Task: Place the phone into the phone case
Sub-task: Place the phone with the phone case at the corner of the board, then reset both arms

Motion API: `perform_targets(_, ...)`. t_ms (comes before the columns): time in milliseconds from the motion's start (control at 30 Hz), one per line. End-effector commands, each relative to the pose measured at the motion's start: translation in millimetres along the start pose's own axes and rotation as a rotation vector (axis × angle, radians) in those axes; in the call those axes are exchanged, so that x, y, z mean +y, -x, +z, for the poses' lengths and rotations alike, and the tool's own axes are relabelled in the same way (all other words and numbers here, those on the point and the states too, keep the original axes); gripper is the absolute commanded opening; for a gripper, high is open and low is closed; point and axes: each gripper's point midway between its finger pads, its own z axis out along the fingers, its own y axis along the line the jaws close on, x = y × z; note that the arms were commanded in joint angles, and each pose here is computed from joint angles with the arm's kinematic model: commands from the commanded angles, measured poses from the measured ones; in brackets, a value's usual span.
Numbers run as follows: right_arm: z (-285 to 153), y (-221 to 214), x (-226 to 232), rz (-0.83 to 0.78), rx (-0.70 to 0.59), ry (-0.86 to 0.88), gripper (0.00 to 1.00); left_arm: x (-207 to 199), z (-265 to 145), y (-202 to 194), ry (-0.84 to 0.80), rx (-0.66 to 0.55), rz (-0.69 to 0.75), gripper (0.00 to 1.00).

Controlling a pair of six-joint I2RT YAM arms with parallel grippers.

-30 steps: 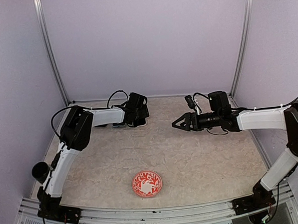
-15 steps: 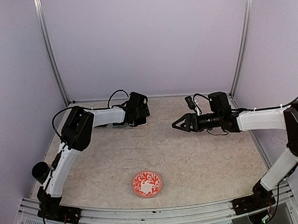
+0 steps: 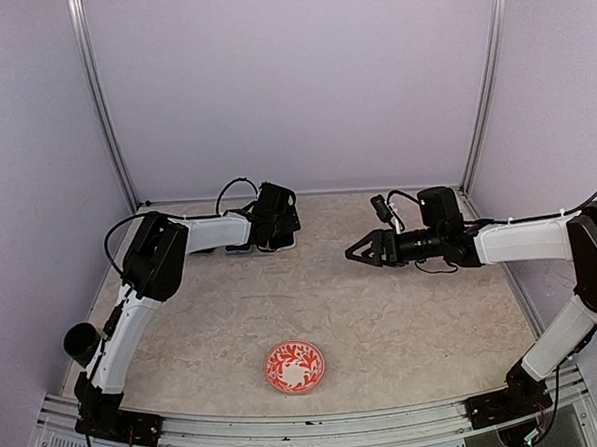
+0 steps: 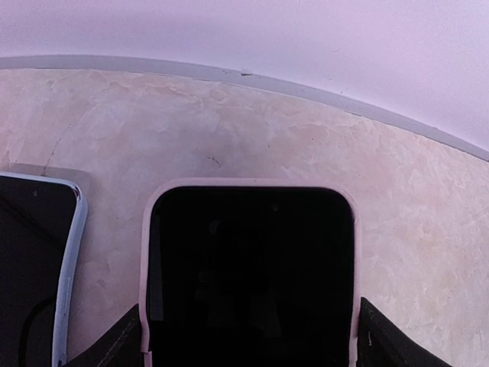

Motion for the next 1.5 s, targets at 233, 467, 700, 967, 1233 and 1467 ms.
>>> perform_targets(233,-5,5,4,-0.009,-0.025,0.022,0.95,-6,0,29,-0.013,-0.090,-0.038,0.74)
perform_targets(467,-6,5,5,-0.009,-0.026,0.026,0.95,-7,0,32,-0.018,-0.099,-0.034,0.80)
perform_targets(700,-6,6,7,-0.012,-0.030,0.031,0.95,-8,0,31,-0.024,-0.097,-0.029,0.91)
perform_targets(967,-6,6,7,-0.012,-0.028,0.034,0.95,-9,0,31,-0.026,-0.096,-0.027,0.91)
perform_targets(1233,-7,6,6,-0.022,-0.026,0.024,0.95,-6,-6,32,-0.010,-0.103,-0.014,0.99)
perform_targets(1467,-8,7,0,-0.038,-0.024,-0.021,0.99,-8,-38,56,-0.025,-0.141,-0.006,0.99)
